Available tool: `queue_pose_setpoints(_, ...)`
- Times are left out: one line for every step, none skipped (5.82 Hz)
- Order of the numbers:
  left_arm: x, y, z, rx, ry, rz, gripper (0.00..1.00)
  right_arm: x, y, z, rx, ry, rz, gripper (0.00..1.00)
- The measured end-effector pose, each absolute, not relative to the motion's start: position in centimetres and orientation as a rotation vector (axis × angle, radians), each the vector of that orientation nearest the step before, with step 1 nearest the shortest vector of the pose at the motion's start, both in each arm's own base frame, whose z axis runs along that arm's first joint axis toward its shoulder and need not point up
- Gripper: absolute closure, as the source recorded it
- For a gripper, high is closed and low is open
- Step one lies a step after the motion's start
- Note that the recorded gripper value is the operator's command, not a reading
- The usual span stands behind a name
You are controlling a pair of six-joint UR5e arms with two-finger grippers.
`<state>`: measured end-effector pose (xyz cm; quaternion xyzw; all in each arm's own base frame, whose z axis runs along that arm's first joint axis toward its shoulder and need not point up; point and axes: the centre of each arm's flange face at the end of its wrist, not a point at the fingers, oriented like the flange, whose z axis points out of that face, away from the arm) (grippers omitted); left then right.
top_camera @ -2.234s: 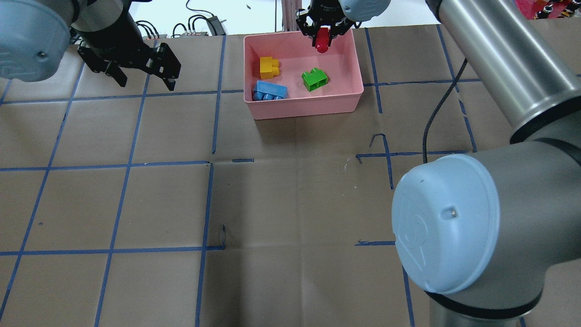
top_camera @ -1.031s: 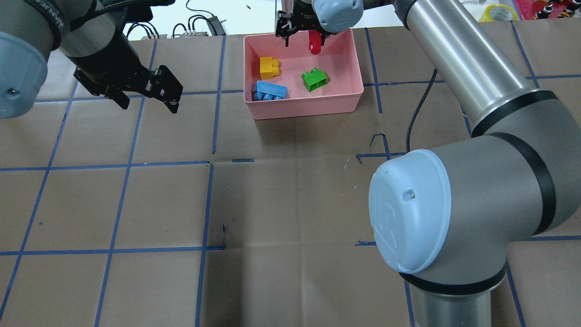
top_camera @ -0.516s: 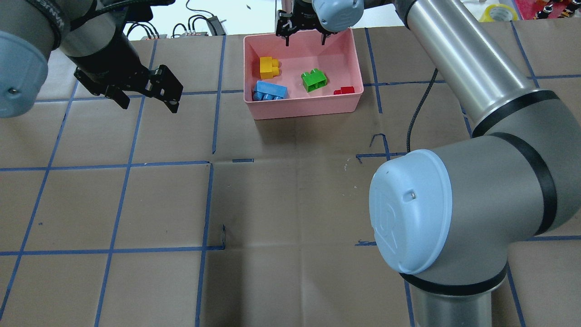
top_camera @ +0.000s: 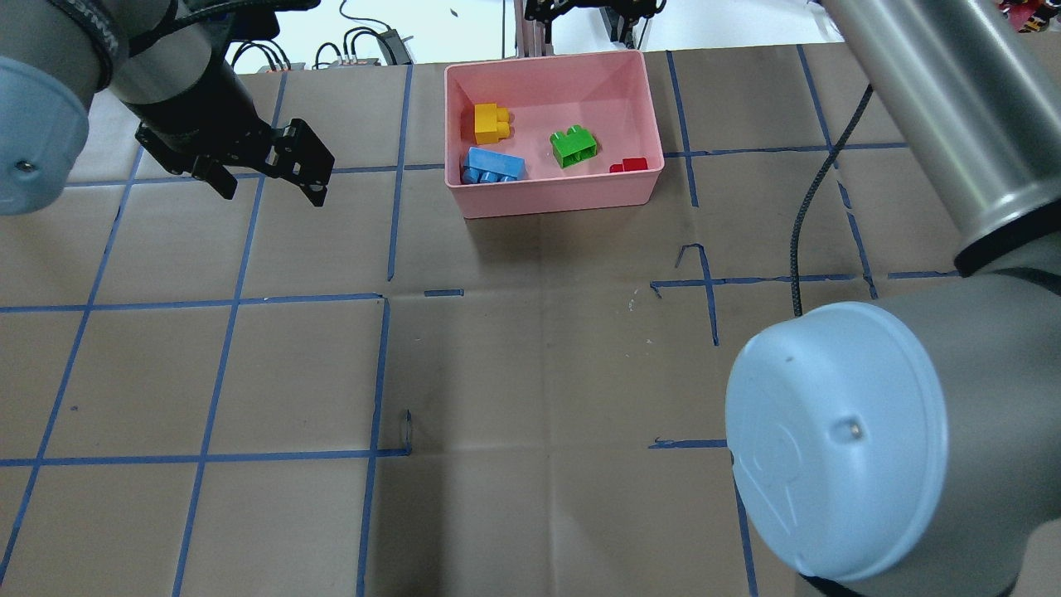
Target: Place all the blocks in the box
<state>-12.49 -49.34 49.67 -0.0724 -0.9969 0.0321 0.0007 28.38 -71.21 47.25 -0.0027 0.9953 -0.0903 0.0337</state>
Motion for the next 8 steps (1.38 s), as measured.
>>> queue_pose_setpoints(-12.5, -49.3, 49.7, -0.227, -3.13, 0.101, 0.0, 26.4, -68.6, 51.6, 0.024, 3.071, -0.246, 0.0)
queue_pose_setpoints(-12.5, -49.3, 49.7, -0.227, -3.13, 0.101, 0.0, 24.5, -65.5, 55.8, 0.054, 3.084, -0.231, 0.01)
queue_pose_setpoints(-12.5, -49.4, 49.6, -0.227, -3.13, 0.1, 0.0, 23.3, -61.8, 59.2, 0.07, 3.117, -0.185, 0.01)
queue_pose_setpoints(-12.5, -49.4, 49.6, -0.227, -3.13, 0.1, 0.0, 22.4, -58.7, 60.3, 0.076, 3.159, -0.099, 0.03)
queue_pose_setpoints(-12.5, -49.4, 49.6, -0.227, -3.13, 0.101, 0.0, 21.9, -56.4, 59.8, 0.078, 3.18, -0.036, 0.01)
queue_pose_setpoints(-12.5, -49.4, 49.6, -0.227, -3.129, 0.101, 0.0, 21.5, -54.0, 57.9, 0.078, 3.183, -0.037, 0.01)
queue_pose_setpoints(-12.5, -49.4, 49.6, -0.227, -3.129, 0.101, 0.0, 21.1, -51.7, 55.3, 0.078, 3.172, -0.109, 0.01)
queue_pose_setpoints(-12.5, -49.4, 49.6, -0.227, -3.129, 0.099, 0.0, 20.7, -49.2, 52.9, 0.078, 3.163, -0.16, 0.01)
